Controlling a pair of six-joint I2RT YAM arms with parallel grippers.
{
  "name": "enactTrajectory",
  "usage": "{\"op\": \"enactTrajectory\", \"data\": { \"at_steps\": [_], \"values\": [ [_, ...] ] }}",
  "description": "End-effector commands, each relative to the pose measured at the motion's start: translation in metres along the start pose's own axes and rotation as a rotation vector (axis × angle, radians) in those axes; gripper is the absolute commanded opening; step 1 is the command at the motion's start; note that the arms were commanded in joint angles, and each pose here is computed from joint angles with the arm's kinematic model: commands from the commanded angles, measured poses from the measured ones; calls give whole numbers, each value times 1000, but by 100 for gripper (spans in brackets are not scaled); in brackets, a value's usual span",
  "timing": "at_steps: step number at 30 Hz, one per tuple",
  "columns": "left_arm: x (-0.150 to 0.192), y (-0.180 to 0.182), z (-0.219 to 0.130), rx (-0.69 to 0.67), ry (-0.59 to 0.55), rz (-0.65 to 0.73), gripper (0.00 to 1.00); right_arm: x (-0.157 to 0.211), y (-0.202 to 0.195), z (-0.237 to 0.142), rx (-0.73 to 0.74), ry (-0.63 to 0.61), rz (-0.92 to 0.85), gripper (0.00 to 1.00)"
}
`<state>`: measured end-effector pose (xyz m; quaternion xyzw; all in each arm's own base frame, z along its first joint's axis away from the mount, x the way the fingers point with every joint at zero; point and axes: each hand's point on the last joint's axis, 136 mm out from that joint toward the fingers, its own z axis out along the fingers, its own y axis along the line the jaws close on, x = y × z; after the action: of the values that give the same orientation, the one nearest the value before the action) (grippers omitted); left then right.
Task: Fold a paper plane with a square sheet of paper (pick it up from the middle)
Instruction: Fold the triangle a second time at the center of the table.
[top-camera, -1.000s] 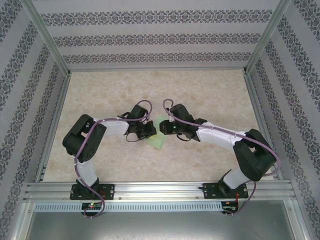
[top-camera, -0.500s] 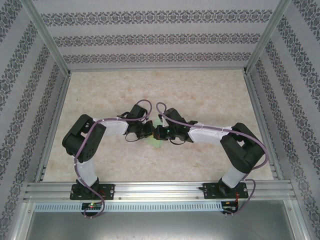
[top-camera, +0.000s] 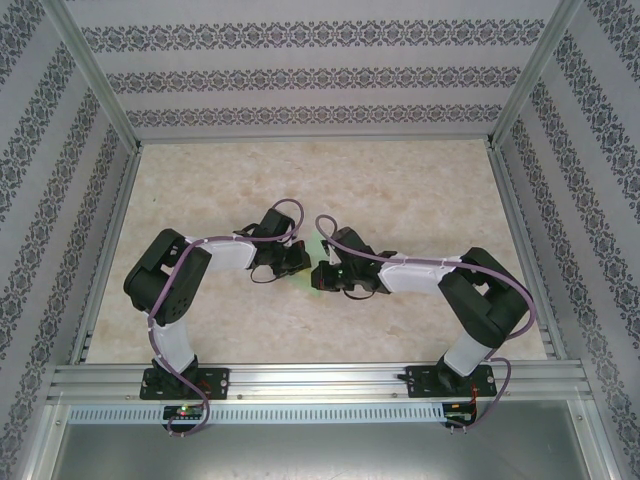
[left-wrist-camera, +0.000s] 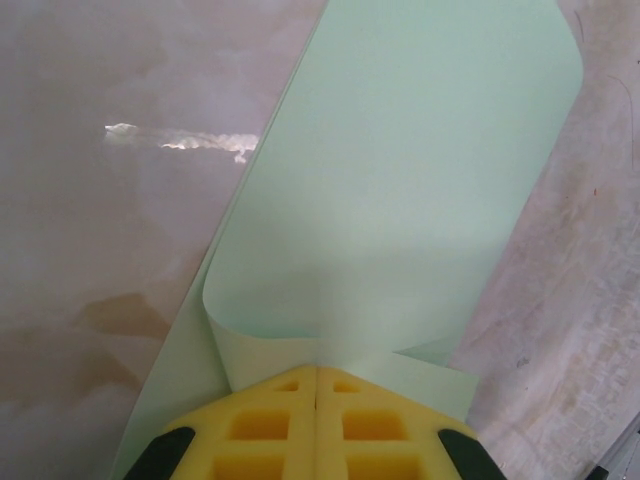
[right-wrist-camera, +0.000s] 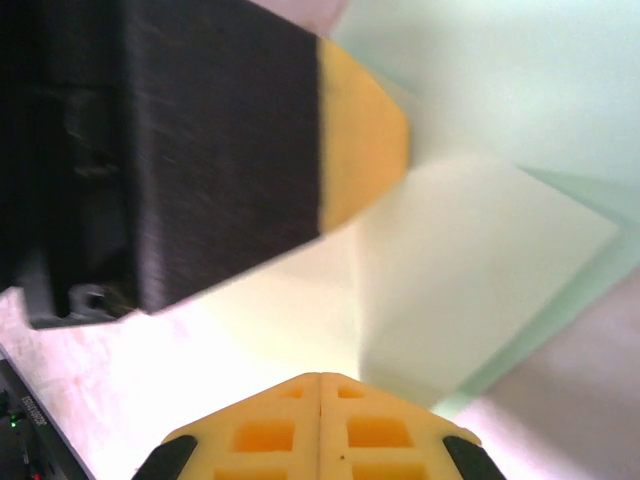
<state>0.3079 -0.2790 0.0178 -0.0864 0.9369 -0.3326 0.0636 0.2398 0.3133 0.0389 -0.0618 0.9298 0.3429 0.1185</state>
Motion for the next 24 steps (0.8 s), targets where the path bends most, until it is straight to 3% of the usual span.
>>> {"op": "enactTrajectory", "data": {
  "at_steps": [1, 24],
  "values": [
    [17, 22, 6, -89, 42, -30, 6, -12, 21, -2, -83, -34, -3, 0],
    [18, 24, 7, -96, 49, -30, 6, 13, 0, 30, -70, 111, 66, 3]
  ]
}}
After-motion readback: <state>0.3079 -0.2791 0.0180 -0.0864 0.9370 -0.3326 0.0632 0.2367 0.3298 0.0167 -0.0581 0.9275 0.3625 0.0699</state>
